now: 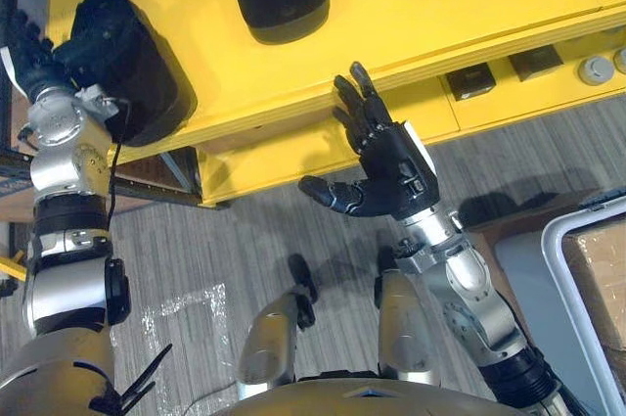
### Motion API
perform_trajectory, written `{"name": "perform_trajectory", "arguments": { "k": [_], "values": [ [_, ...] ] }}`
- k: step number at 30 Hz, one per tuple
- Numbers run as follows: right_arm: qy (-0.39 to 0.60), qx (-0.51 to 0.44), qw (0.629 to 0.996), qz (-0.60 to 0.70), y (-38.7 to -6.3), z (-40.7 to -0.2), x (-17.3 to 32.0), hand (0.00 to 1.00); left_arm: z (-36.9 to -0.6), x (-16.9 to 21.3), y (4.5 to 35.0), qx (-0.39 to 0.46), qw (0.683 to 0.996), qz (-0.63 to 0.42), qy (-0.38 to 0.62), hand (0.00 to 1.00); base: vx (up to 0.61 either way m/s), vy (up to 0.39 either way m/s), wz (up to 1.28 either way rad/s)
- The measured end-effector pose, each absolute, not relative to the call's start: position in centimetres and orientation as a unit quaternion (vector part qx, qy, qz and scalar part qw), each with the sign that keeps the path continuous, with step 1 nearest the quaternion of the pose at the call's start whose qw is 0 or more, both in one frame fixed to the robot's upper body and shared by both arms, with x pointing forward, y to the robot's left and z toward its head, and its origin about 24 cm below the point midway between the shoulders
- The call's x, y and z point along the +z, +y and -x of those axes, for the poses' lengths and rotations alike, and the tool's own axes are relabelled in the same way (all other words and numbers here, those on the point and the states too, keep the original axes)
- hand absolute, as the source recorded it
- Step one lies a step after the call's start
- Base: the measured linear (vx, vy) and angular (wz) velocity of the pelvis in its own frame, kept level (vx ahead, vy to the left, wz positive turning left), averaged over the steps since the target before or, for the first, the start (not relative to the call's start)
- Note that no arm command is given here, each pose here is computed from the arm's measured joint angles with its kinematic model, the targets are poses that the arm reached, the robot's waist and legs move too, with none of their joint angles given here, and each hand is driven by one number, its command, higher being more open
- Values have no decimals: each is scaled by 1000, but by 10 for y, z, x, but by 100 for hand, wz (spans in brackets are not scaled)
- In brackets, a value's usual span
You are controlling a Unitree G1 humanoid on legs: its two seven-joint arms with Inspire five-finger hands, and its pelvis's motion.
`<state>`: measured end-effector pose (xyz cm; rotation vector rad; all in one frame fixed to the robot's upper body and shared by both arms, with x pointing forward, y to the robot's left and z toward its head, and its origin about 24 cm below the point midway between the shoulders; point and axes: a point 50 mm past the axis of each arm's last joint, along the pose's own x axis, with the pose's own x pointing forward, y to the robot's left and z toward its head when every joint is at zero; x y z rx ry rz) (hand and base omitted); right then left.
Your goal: Walk over and take three plastic housings, then place them on the shelf
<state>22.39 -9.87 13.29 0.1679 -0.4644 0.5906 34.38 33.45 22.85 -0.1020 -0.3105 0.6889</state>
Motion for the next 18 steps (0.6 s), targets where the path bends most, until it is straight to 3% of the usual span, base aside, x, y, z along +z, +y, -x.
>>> {"name": "perform_trajectory", "arguments": {
  "k": [7, 12, 15, 18],
  "values": [
    [-262, 299, 913, -96, -90, -218, 146, 100, -340, 280, 296, 294, 908, 2, -298, 100, 17, -3, 11],
    [-245, 277, 922, -112, -92, -211, 134, 100, -311, 313, 270, 265, 859, -18, -439, 100, 47, -6, 9],
    [-250, 269, 923, -118, -95, -207, 131, 100, -287, 308, 260, 234, 837, -29, -494, 100, 37, -13, -6],
    [-254, 251, 928, -108, -102, -212, 127, 100, -268, 281, 251, 200, 838, -50, -505, 100, 42, 13, 4]
  ]
}}
